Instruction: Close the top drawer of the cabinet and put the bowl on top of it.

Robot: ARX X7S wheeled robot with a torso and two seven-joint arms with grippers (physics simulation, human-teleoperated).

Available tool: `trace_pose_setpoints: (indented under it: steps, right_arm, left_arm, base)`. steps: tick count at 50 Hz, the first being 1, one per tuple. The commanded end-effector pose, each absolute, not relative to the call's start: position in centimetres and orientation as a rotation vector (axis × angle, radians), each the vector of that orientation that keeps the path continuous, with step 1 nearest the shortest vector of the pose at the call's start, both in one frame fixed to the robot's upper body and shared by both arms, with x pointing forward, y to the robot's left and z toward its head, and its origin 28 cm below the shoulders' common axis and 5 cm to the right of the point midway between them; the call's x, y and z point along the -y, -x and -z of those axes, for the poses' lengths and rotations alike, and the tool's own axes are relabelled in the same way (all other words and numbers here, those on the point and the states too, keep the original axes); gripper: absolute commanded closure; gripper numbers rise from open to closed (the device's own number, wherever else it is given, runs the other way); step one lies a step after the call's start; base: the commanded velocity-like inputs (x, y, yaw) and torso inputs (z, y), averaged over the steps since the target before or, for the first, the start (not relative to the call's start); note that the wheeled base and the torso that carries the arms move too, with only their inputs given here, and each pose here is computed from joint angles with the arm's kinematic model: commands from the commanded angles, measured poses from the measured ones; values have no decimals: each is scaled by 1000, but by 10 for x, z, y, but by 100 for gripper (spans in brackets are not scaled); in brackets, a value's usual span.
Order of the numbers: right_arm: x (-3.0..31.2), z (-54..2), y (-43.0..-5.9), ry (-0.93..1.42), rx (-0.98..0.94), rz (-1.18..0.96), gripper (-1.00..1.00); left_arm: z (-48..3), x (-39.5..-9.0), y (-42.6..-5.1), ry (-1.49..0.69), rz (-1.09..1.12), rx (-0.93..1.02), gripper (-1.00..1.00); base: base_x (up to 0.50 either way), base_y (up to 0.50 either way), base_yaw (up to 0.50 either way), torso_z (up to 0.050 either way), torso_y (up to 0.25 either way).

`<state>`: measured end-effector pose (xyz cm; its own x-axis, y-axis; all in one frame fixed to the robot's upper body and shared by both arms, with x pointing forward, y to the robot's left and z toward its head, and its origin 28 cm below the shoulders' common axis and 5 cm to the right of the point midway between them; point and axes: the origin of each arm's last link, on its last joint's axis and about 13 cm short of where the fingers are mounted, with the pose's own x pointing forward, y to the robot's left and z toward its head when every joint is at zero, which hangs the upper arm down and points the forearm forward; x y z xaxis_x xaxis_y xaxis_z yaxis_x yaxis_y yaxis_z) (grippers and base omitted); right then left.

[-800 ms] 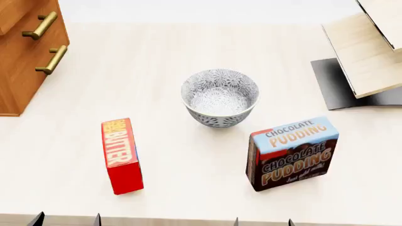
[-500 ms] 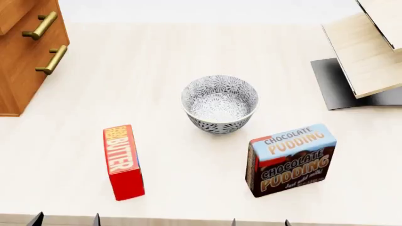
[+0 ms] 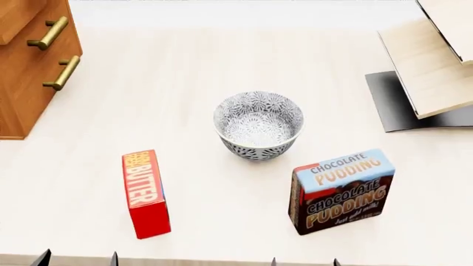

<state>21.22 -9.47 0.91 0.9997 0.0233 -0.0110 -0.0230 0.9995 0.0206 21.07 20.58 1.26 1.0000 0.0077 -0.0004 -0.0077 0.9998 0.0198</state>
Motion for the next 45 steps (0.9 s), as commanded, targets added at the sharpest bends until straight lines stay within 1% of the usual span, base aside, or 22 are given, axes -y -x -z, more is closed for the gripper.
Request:
trace_pose_setpoints:
  steps: [1,34,38,41,42,43,44,45]
  right_arm:
    - [95,-9,-212,-23,-9,-25,-100]
    - [95,-9,-212,-16,-3,-22,-100]
    - [94,-9,-212,-18,-4,-22,-100]
    - [94,-11,-211,3,6,-19,-100]
    - [92,-10,-209,50,7,-14,-100]
    - [90,-11,-207,48,-20,-16,-100]
    - [87,-22,-202,39,-38,-24,-100]
    - [85,-38,-199,20,-47,-22,-100]
  left_arm:
    - [-12,-205,-211,-62,-4,-6,-100]
    - [-11,-205,-211,-84,-4,-11,-100]
    - [-11,-206,-212,-50,8,-9,-100]
    - [-12,-204,-212,-80,51,7,-100]
    - [-15,-204,-210,-42,67,-27,-100]
    - [-18,-204,-208,3,80,-63,-100]
    - [-32,-205,-203,-35,55,-26,-100]
    - [-48,-206,-198,-4,45,-54,-100]
  base:
    - [0,0,0,50,33]
    - [0,0,0,50,31]
    - [0,0,0,50,31]
    - [0,0,0,14,10]
    - [0,0,0,0,0]
    - [0,0,0,0,0]
    - [0,0,0,0,0]
    - [0,0,0,0,0]
